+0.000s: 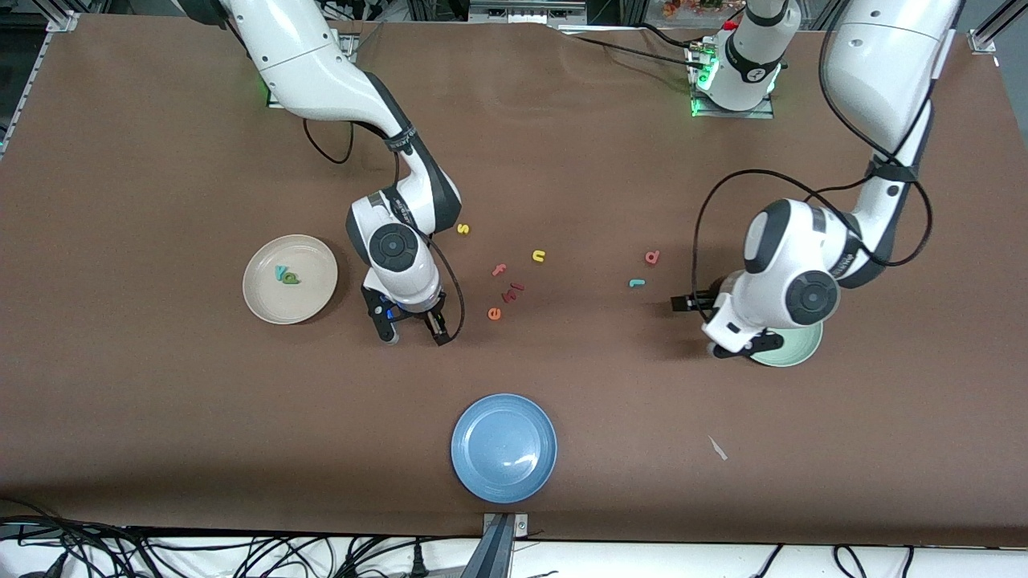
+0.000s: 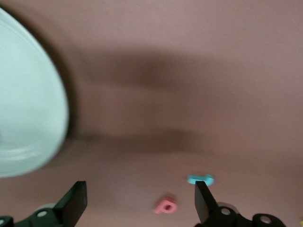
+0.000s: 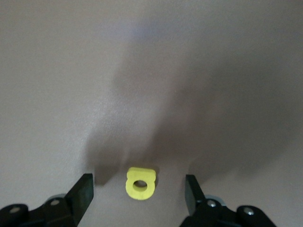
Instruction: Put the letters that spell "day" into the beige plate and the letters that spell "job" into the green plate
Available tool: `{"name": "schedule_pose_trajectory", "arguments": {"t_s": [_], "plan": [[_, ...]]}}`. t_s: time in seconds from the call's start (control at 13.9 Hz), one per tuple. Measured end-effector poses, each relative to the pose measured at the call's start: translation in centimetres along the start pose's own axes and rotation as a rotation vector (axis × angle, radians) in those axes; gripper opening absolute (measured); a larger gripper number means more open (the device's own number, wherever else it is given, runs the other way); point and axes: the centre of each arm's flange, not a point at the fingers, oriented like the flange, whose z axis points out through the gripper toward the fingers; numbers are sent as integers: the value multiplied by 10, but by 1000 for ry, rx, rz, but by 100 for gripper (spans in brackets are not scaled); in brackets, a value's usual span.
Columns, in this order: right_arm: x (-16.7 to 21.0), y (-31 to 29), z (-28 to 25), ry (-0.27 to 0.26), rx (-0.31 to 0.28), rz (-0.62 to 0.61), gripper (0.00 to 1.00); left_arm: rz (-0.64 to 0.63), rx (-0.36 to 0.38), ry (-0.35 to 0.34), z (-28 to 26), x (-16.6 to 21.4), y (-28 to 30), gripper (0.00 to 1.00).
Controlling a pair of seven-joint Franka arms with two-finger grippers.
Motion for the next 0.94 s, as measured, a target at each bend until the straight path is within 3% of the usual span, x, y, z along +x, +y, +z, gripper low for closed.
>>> {"name": "schedule_pose_trajectory", "arguments": {"t_s": [0.36,0.65,0.94], "plan": [[2,-1,-1,1,1,2,34,-109,-40,2,39,-17,56,100],[8,-2,-4,15,-25,-39,27,-147,-34,-10,75,-17,69,92],[54,-1,-48,43,-133,-172,27,-148,-9,-47,97,-26,65,90]]}}
